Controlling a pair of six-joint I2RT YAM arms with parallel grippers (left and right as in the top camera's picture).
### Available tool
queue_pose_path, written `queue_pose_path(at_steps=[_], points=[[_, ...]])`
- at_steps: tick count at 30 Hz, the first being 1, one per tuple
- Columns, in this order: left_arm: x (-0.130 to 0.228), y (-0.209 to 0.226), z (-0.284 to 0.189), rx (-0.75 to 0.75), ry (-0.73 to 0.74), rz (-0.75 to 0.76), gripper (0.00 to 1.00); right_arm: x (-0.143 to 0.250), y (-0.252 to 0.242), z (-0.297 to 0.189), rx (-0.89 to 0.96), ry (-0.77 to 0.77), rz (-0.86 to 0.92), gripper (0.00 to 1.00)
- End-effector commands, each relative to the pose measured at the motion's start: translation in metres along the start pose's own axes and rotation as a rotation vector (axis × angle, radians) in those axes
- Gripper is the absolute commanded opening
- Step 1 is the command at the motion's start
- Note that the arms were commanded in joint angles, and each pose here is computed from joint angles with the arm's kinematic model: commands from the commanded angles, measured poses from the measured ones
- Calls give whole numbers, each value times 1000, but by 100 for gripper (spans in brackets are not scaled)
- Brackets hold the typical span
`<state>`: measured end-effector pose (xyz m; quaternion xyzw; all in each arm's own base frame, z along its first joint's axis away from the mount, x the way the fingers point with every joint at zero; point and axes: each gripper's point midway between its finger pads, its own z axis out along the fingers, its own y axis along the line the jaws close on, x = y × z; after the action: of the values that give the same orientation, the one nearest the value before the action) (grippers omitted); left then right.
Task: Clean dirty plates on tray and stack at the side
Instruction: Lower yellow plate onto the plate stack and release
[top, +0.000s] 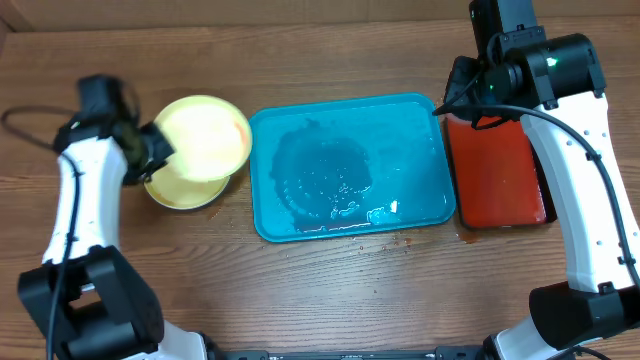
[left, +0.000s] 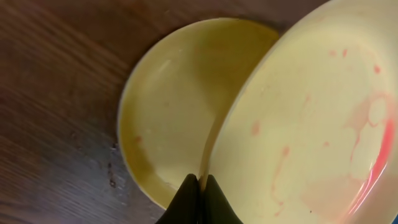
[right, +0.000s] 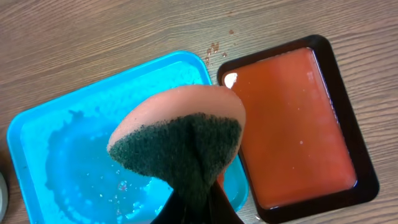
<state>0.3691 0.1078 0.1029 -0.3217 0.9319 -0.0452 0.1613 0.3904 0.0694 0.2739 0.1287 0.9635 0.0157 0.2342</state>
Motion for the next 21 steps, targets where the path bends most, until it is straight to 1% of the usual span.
queue_pose_path(at_steps=[1,3,8,15,19,21], points=[[15,14,13,85,51,-57,4,-6,-2,-10,-14,-33,8,4],[21,28,23,74,55,-93,4,-6,-2,-10,-14,-33,8,4],[26,43,44,69,22,-134,4,-6,-2,-10,-14,-32,8,4],[27,52,48,28,6,-141,5,-4,-2,-10,-13,-24,7,4],[32,60,48,-13,21,-147,22,-3,-3,-10,-10,-19,3,4],[34,64,47,-19,32,-158,35,-2,-3,-10,-9,-17,2,4]])
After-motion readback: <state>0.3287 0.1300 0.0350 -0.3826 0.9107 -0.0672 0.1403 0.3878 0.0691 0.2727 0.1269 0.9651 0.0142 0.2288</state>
